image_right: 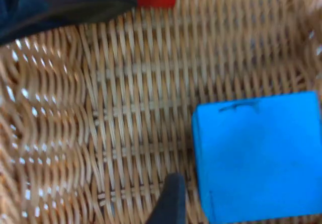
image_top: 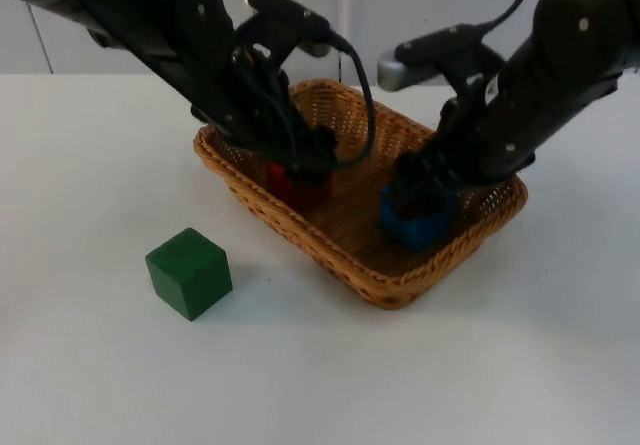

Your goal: Pick up one cube with each hand and place exactly two cubes into the same basket, leaving the remaining cube outside.

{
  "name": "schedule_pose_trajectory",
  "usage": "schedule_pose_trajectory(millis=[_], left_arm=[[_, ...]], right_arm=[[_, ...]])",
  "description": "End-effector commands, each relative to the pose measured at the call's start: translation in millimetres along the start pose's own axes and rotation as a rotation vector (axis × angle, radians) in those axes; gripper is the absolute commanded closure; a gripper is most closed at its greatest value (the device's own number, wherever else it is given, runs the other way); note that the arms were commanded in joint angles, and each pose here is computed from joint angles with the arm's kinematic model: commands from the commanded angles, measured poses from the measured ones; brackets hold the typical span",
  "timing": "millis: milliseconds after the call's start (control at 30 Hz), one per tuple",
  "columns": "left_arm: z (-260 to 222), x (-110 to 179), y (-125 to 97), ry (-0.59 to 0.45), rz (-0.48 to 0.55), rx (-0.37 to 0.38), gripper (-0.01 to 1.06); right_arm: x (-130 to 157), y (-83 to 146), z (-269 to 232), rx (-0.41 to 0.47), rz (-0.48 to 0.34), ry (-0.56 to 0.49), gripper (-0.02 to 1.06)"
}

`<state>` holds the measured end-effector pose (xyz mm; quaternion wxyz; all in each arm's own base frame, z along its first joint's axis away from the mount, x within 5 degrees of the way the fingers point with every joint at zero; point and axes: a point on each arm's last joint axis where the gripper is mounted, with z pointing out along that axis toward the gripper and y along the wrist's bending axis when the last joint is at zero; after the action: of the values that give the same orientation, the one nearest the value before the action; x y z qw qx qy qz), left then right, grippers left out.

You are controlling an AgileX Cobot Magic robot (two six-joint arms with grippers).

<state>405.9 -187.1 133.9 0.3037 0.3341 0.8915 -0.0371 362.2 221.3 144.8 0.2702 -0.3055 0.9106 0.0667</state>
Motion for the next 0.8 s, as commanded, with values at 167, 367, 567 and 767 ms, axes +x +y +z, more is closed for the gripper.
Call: schedule_pose_trajectory(millis=[167,367,567,767], left_arm=[[-54,-27,4,-0.081,0.008,-0.013,0.15],[-112,-47,7,-0.172,0.018,-0.038,0.15],[-165,-56,8,-0.234,0.008,-0.048,0.15],[-204,-57,5,-0.263,-0.015,-0.039,0.15]], right_arm=[[-23,-3,-52,0.011,-0.002,-0.095,0.31],[-36,-3,-109,0.017,-0.004,-0.176,0.31],[-42,-3,-171,0.026,-0.006,-0.275,0.31],[-41,-2,-224,0.035,-0.008,-0.374,0.31]])
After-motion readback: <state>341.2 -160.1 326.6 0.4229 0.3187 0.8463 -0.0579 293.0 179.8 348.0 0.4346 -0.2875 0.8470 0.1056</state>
